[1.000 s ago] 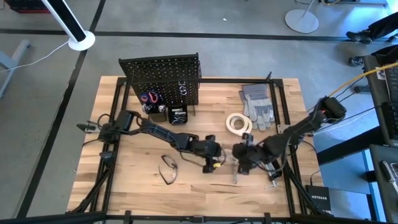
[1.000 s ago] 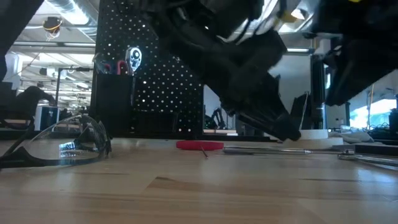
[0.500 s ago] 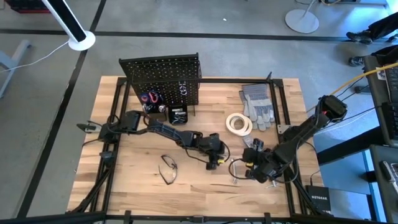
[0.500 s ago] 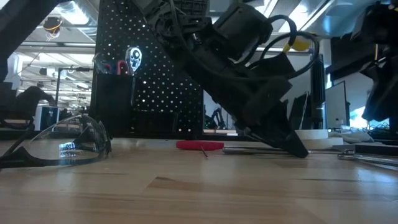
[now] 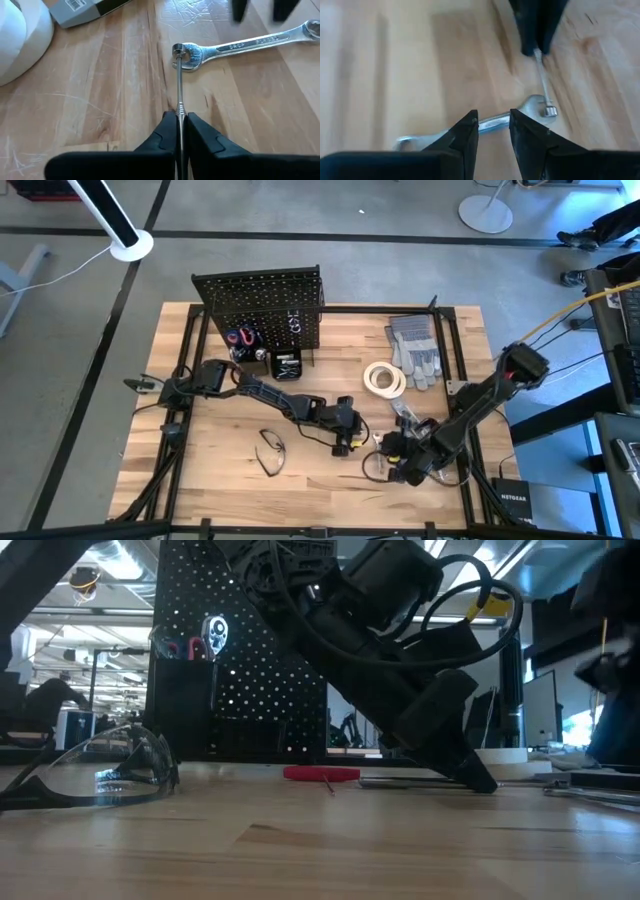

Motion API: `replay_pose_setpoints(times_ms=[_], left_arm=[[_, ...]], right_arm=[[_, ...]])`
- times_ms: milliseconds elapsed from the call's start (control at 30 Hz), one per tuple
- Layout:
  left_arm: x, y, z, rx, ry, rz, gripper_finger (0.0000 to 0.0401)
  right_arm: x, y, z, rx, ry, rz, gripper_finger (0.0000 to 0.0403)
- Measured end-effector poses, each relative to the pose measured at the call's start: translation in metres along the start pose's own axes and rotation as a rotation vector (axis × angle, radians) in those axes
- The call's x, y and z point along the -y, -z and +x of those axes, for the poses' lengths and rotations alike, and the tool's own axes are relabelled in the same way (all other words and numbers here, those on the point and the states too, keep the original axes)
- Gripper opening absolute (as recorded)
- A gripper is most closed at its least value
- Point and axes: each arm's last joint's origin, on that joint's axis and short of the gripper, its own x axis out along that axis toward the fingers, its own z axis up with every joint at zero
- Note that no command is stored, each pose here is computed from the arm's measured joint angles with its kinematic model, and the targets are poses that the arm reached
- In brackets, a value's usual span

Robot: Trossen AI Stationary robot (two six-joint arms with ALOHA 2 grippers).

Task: Hang tools onto peg board
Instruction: Put the fork tube into the left pegboard organizer bin

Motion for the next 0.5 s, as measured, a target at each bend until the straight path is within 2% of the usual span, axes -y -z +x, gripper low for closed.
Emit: replay_pose_setpoints(times_ms=[167, 333, 500], left_arm=[[0.001, 0.000, -0.001, 0.001, -0.005, -0.004, 0.0010], [0.002, 0.000, -0.001, 0.001, -0.023, -0.019, 0.0010], [0.000, -0.001, -0.007, -0.028, -0.175, -0.042, 0.0009]], right_arm=[[-0.004, 0.012, 0.025, 0.012, 0.097, 0.004, 0.0107], [-0.006, 0.020, 0.038, 0.002, 0.127, 0.043, 0.0060], [-0.007, 0.023, 0.038, -0.002, 0.122, 0.063, 0.0007]])
